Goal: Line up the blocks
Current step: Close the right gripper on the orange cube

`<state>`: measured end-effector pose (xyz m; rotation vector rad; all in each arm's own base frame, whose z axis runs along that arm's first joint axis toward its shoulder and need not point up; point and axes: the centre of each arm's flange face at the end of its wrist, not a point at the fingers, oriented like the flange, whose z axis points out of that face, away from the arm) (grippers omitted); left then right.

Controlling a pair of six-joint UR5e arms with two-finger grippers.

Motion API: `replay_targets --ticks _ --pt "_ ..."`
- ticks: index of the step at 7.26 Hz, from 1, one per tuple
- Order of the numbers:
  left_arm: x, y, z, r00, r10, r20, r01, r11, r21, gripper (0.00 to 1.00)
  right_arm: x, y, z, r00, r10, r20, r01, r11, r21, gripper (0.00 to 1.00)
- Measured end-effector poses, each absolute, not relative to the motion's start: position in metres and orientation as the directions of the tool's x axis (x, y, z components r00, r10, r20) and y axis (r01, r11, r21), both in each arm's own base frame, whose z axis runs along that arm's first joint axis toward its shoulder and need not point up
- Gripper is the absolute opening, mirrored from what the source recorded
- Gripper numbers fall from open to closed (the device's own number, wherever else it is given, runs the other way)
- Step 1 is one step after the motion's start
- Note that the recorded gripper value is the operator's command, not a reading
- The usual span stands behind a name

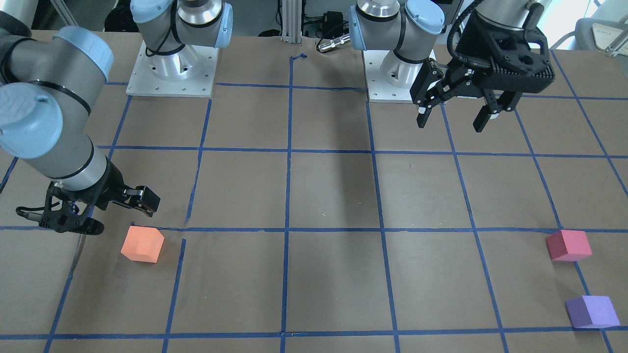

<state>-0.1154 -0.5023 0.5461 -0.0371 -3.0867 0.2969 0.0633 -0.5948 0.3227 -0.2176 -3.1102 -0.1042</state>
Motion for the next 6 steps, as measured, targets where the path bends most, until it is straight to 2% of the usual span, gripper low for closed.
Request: replay_targets --ticks 6 --pt "-0.115 -0.504 0.544 -0.999 0.030 0.038 0.022 0.982 -0.187 1.00 0.050 -0.626 0.224 -0.990 0.142 0.024 0.144 0.981 0.129 1.00"
